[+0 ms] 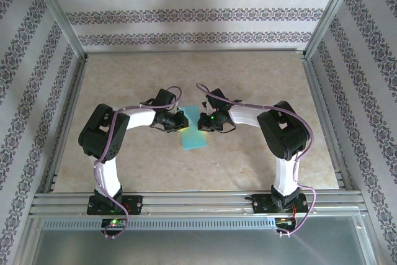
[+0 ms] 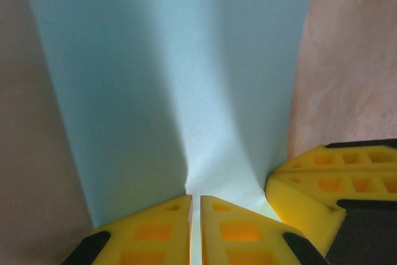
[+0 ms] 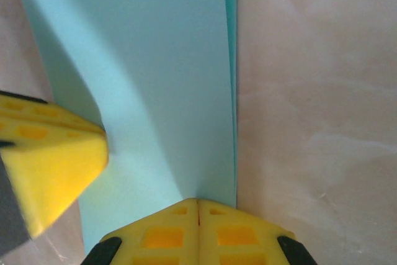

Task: Fold a paper plane with a square sheet of paper (pick it up from the middle)
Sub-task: First fold the square sheet of paper in half at the center of the table.

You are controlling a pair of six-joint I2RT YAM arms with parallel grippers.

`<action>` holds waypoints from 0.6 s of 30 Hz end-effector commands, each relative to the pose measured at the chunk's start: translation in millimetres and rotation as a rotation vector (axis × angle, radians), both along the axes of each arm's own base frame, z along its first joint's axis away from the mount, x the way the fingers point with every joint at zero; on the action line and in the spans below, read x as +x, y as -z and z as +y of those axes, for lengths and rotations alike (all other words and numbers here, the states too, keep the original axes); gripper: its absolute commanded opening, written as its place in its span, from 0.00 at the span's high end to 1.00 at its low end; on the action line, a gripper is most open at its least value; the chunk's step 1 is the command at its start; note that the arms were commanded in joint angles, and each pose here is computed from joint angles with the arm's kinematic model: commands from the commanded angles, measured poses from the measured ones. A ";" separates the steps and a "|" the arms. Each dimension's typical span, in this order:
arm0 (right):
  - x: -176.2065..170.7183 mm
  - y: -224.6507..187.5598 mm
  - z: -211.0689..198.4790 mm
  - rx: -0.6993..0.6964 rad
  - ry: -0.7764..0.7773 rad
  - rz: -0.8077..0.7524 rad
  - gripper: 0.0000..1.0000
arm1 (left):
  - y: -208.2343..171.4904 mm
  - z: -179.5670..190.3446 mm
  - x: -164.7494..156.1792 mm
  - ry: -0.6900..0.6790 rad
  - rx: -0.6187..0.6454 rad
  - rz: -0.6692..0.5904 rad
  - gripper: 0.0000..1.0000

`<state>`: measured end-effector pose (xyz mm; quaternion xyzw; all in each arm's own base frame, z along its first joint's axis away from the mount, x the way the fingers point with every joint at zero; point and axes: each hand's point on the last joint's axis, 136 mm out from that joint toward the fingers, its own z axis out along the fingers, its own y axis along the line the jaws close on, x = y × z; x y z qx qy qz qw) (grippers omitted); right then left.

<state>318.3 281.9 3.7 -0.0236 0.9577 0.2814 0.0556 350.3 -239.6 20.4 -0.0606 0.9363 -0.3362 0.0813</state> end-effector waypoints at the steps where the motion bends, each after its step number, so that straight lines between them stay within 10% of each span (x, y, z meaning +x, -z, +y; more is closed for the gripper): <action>1: -63.5 95.2 -92.1 -0.444 0.046 0.242 0.95 | 14.2 18.3 8.7 -0.042 0.019 0.006 0.88; 12: -61.9 94.2 -103.9 -0.492 0.053 0.236 0.95 | 13.1 62.8 8.0 -0.118 0.161 0.048 0.87; 18: -61.6 94.4 -101.1 -0.482 0.055 0.240 0.95 | -47.6 23.0 24.4 -0.054 -0.074 -0.098 0.87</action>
